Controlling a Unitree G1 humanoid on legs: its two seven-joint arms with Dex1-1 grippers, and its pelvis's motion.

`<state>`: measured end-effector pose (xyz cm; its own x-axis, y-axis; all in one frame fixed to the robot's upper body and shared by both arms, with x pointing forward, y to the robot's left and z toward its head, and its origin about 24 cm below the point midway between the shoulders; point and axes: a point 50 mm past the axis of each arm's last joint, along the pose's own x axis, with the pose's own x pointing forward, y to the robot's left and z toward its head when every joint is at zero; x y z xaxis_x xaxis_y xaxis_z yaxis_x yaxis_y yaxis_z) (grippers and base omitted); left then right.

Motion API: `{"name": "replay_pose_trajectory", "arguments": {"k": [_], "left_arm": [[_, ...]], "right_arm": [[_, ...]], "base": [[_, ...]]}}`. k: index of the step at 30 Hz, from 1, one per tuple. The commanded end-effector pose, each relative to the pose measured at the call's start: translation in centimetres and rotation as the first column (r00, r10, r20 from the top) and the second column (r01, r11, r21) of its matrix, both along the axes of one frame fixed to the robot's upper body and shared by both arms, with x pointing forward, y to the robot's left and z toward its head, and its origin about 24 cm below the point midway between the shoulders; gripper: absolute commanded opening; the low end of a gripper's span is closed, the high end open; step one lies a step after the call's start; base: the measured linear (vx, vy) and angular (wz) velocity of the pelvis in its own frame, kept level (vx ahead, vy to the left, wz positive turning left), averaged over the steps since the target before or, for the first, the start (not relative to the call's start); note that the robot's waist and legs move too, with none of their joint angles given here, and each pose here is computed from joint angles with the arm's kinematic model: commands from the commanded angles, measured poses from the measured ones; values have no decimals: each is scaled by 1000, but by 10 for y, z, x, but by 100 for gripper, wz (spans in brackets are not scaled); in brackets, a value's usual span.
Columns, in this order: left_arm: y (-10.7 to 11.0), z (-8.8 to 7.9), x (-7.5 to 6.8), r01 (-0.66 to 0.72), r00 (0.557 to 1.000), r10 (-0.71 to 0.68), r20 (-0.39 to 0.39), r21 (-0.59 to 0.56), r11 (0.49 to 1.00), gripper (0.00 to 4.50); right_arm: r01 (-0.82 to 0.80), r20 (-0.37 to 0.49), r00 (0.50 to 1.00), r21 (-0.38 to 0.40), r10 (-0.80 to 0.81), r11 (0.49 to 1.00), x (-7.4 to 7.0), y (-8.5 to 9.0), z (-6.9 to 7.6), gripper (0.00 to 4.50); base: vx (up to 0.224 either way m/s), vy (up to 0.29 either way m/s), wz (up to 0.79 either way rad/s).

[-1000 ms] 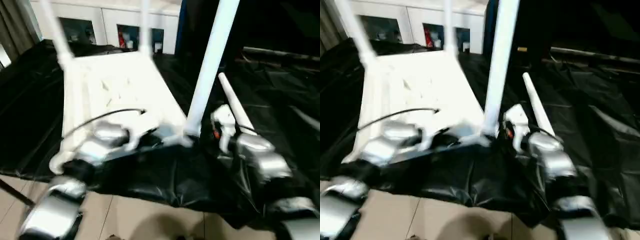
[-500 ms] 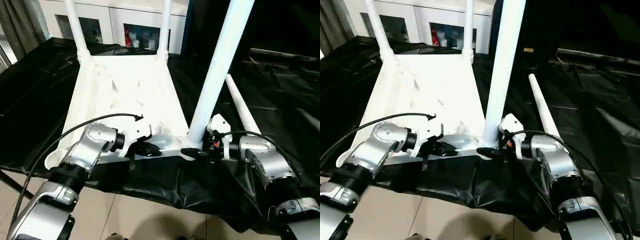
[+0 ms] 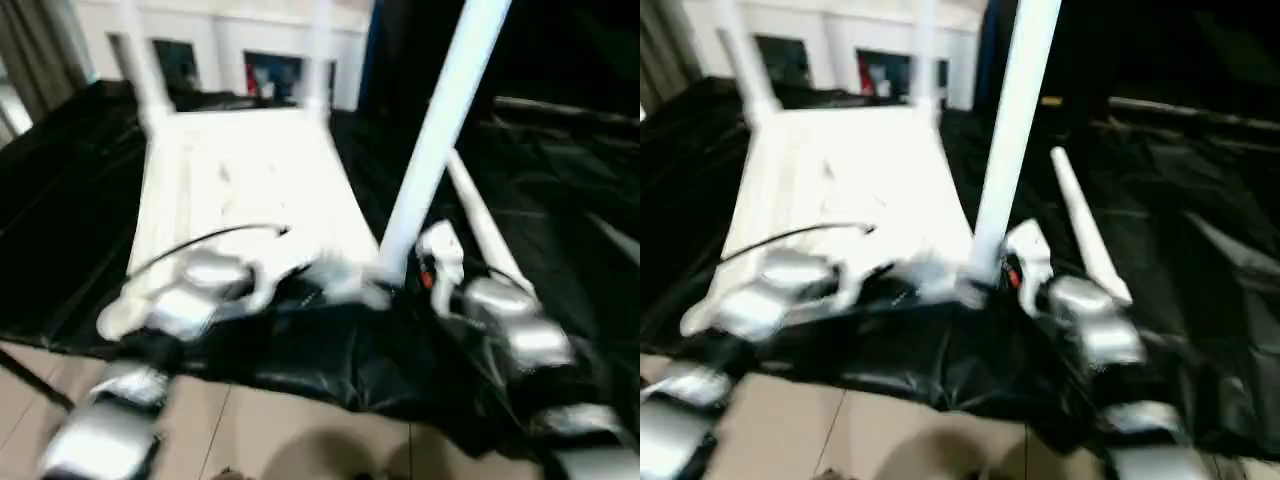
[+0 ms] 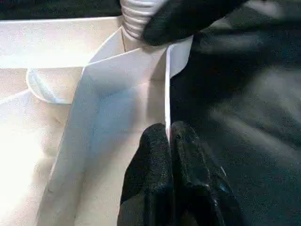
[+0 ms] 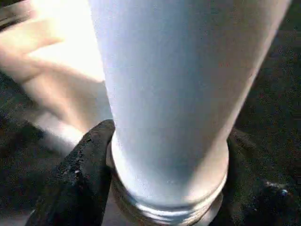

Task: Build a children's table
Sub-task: Rotate leg to tighten

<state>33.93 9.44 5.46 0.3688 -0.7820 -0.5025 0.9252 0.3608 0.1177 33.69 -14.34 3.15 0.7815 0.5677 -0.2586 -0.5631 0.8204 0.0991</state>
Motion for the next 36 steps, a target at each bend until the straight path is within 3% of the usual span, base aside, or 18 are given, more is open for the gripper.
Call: {"name": "replay_pose_trajectory", "arguments": {"k": [1, 3, 5, 6, 7, 9, 12, 16, 22, 24, 26, 29, 36], "left_arm": [[-20, 12, 9, -62, 996, 64, 59, -39, 997, 0], [-31, 12, 11, -91, 994, 94, 61, -44, 995, 0], [-44, 12, 10, -93, 994, 95, 62, -47, 995, 0], [-44, 12, 10, -93, 994, 95, 62, -47, 995, 0], [-50, 12, 10, -94, 993, 97, 64, -47, 994, 0], [-58, 11, 10, -88, 993, 91, 71, -47, 995, 0], [-60, 12, 10, -83, 994, 87, 72, -53, 995, 0], [-53, 12, 10, -64, 995, 68, 72, -61, 996, 0], [-20, 14, 5, 37, 999, -34, 40, -75, 996, 0], [-18, 14, 4, 51, 998, -48, 37, -76, 996, 0], [-7, 15, -5, 149, 989, -149, 6, -73, 986, 0], [2, 15, -14, 235, 971, -237, -23, -70, 969, 0], [20, 13, -22, 282, 957, -284, -63, -42, 958, 0]], "right_arm": [[177, -114, 977, -19, -178, 984, -1, 2, -20, 275], [234, -129, 964, -12, -233, 972, 2, 11, -20, 275], [182, -93, 979, -5, -182, 983, 2, 30, -17, 275], [182, -93, 979, -5, -182, 983, 2, 30, -17, 275], [156, -74, 985, 8, -155, 988, 2, 41, -15, 331], [108, -56, 993, 37, -106, 993, 0, 56, -13, 344], [84, -50, 995, 52, -81, 995, -1, 61, -12, 382], [44, -12, 999, 34, -44, 998, 0, 54, -7, 386], [-171, 43, 984, -40, 173, 984, -3, 10, 8, 386], [-188, 44, 981, -46, 190, 981, -4, 7, 9, 386], [-301, 24, 953, -74, 303, 951, -9, -6, 14, 386], [-378, 6, 925, -92, 380, 921, -14, -15, 18, 386], [-462, -29, 886, -113, 462, 879, -17, -21, 21, 386]], "base": [[0, 0, 0], [0, 0, 0], [0, 0, 0], [0, 0, 0], [0, 0, 0], [0, 0, 0], [0, 0, 0], [0, 0, 0], [0, 0, 0], [0, 0, 0], [0, 0, 0], [0, 0, 0], [0, 0, 0]]}}
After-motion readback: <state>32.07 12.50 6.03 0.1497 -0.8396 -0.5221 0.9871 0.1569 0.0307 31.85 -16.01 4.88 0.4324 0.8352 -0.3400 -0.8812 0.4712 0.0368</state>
